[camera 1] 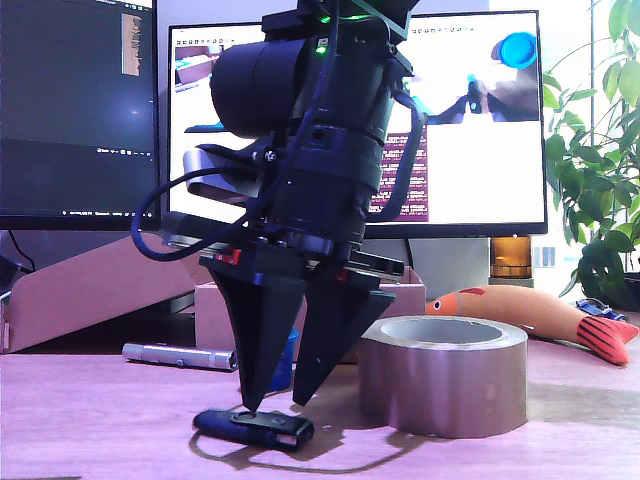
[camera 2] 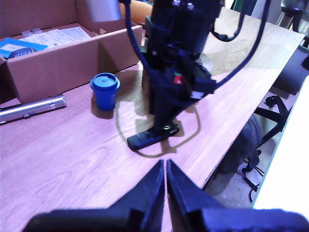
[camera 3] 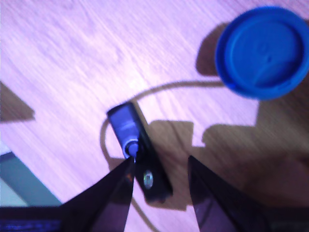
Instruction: Pick up the tape roll and place it inside the cardboard box
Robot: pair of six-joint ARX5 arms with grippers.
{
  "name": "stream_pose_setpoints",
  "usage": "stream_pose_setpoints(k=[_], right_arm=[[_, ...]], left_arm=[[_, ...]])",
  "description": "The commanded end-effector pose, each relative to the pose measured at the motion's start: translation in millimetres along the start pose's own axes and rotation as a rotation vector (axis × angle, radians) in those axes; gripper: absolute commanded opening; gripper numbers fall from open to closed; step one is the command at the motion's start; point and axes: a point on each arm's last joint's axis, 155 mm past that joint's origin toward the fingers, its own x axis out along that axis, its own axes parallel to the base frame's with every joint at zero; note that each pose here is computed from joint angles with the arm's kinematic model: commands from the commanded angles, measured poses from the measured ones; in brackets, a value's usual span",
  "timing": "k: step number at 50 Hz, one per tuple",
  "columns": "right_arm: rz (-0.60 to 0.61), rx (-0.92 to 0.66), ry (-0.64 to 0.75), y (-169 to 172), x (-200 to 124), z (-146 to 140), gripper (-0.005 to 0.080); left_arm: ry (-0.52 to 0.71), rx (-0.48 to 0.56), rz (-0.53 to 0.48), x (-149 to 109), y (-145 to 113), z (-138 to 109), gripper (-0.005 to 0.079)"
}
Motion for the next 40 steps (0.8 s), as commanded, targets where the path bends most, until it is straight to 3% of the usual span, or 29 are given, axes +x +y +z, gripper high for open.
stream_pose_setpoints(k=[1, 13, 21, 33, 40], right_arm=[[0.004, -0.015, -0.001, 5.2, -6.3, 6.3, 0.0317], [0.012, -0.022, 0.004, 13.3, -42.1, 19.0, 0.0317], [0.03, -0.021, 0.08, 19.1, -61.9, 5.2, 0.0317], [-0.2, -0.014, 0.182, -24.7, -76.9, -21.1, 0.0317], [-0.225, -0.011, 0.16, -31.4, -77.2, -15.5, 0.0317]], left_arm=[[0.0, 0.009, -0.003, 0.2, -0.7, -0.6, -0.0019], [0.013, 0.004, 0.0, 0.2, 0.0, -4.0, -0.0019], [0.013, 0.004, 0.001, 0.2, 0.0, -3.9, -0.0019], [0.013, 0.008, 0.009, 0.2, 1.6, -4.0, -0.0019], [0.013, 0.008, 0.016, 0.2, 2.9, -4.0, -0.0019]])
